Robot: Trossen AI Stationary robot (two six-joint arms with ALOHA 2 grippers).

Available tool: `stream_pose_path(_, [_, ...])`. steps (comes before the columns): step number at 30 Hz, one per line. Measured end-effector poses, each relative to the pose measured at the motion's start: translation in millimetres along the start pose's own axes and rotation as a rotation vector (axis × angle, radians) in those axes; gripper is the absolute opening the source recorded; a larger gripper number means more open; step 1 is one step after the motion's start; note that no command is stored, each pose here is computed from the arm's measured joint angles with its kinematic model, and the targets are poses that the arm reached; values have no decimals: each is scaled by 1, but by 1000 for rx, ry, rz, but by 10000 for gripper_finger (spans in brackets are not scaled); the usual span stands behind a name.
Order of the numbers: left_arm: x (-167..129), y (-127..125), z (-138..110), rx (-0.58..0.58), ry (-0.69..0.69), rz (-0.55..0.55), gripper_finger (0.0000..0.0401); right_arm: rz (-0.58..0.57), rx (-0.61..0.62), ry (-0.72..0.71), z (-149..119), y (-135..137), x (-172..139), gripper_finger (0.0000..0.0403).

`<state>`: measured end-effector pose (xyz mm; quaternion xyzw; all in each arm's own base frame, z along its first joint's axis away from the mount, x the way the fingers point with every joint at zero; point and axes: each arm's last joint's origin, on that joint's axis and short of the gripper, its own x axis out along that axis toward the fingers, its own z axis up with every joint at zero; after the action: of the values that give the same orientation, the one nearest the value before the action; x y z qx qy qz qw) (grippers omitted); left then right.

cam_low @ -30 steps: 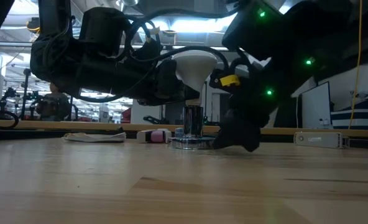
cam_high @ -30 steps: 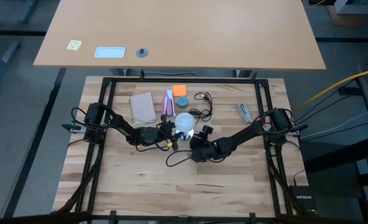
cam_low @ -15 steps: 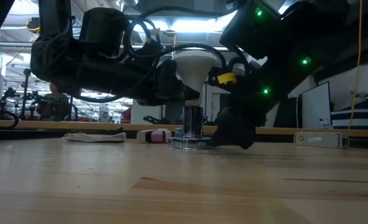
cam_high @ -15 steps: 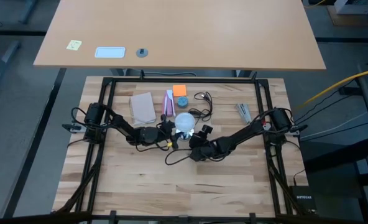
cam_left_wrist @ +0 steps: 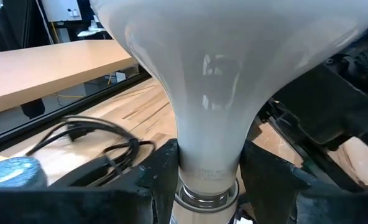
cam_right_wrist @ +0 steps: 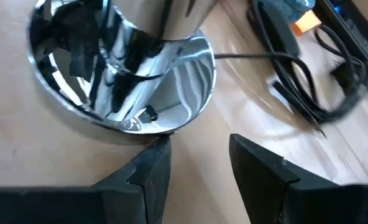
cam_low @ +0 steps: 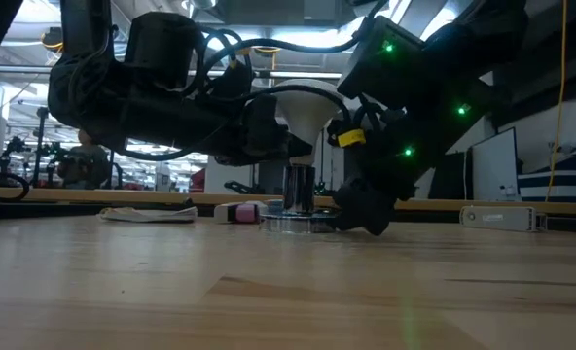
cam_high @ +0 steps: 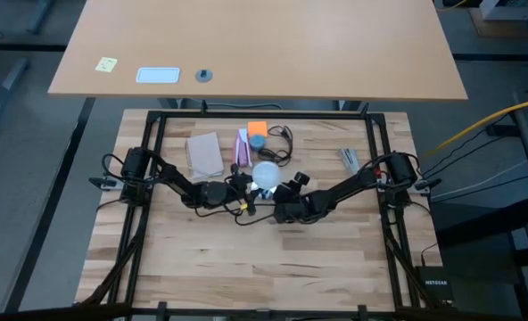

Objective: Screw lightbulb
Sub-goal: Insert the lightbulb into the lamp

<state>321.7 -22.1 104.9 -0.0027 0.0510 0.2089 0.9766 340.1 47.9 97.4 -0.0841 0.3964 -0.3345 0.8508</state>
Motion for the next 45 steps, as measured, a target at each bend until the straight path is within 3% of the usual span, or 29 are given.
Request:
stream_pose_path(12, [0,0,0,-1,0,-5,155,-7,-43,-6,-4,6,-8,167])
stream_pose_path(20, [0,-1,0,7,0,-6,155,72,-80,-58,-11,27,-31,167])
stream_pose_path(26, [0,0,0,9,0,-3,155,124,-36,-125,-8,38,-41,167])
stream_pose_path(39, [0,0,0,11,0,0,155,-159,12,-268,14,14,-57,167])
stream_pose_path(42, [0,0,0,11,0,0,155,-131,3,-252,20,8,-52,167])
stream_pose_path(45, [0,0,0,11,0,0,155,-23,0,-210,23,7,-45,167])
